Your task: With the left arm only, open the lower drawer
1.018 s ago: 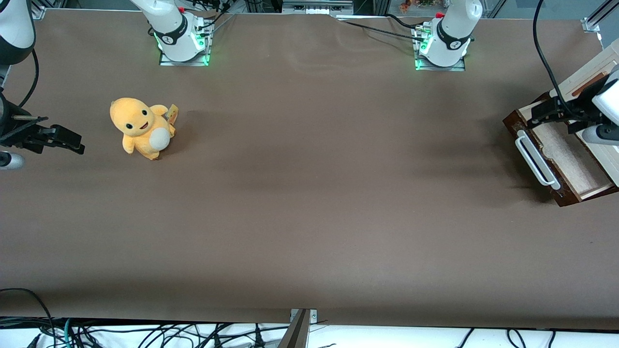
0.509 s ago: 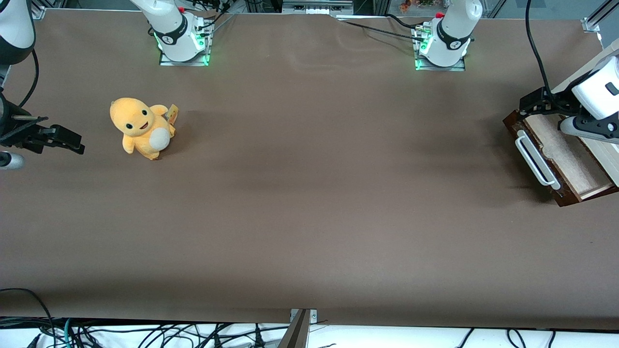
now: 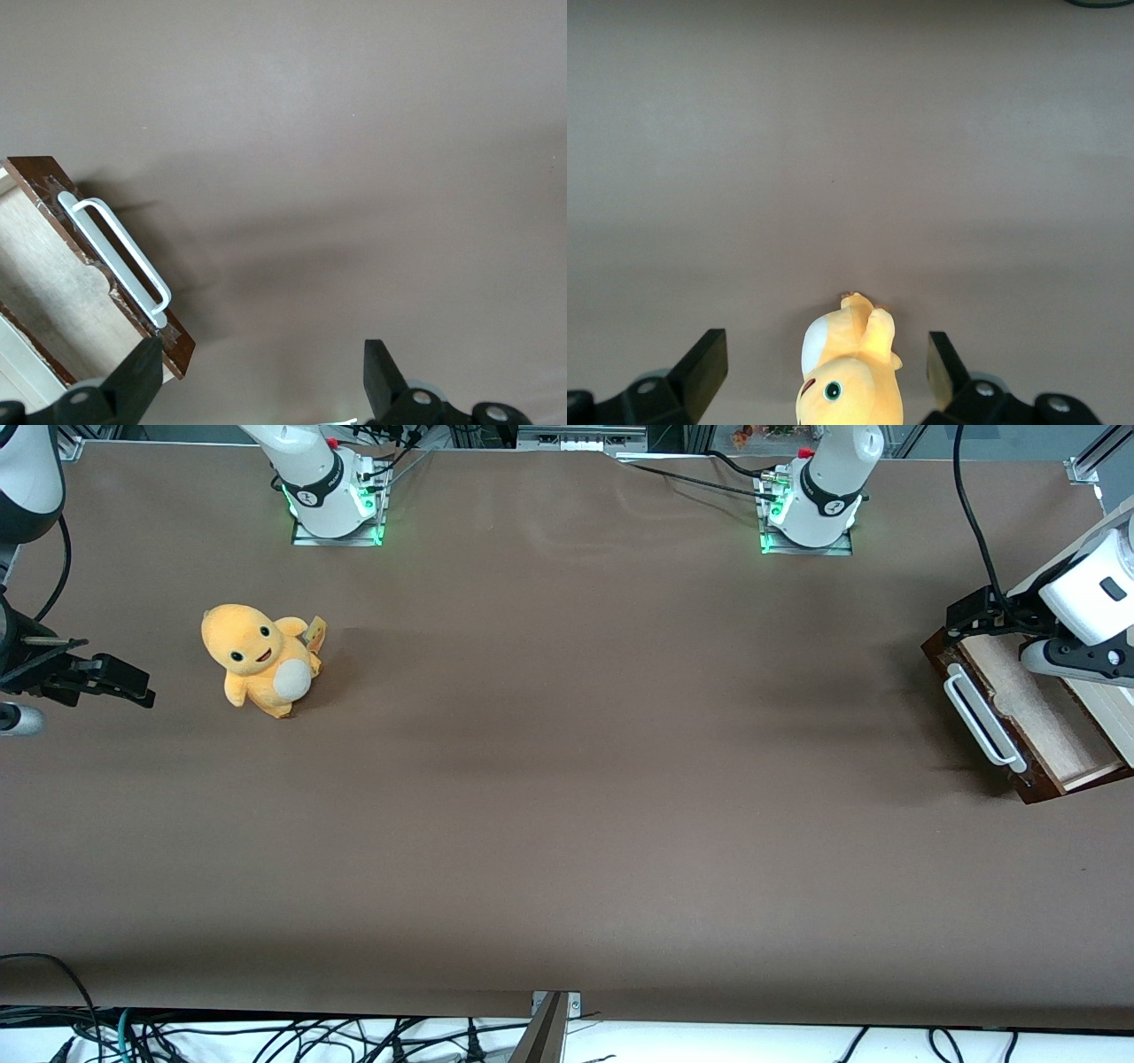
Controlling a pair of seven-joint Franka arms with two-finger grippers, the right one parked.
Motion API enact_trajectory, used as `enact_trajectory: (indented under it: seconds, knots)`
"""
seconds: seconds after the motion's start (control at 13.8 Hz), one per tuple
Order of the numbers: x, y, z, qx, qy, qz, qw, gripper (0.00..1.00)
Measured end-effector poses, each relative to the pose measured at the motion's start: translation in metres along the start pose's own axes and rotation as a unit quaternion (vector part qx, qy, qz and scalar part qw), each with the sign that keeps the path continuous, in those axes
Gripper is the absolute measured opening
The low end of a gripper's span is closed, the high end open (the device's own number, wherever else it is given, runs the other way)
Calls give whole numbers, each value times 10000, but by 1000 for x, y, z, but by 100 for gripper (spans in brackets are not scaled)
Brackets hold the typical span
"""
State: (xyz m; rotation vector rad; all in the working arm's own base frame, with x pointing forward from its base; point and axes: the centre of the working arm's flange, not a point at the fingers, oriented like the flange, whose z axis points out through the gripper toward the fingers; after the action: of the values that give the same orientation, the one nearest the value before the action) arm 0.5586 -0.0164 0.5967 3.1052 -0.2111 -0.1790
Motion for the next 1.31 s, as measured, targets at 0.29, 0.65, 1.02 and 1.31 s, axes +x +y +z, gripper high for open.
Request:
enact_trajectory:
  seconds: [0.29,0.65,1.02,1.31]
  knots:
    - [-1,-2,1,16,-40,-50,10000,100]
    - [-1,-6,2,10,-50,-99,9999,100]
    - [0,-6,4,6,-84,-98,9999,100]
    - [0,-6,5,4,-98,-99,9999,100]
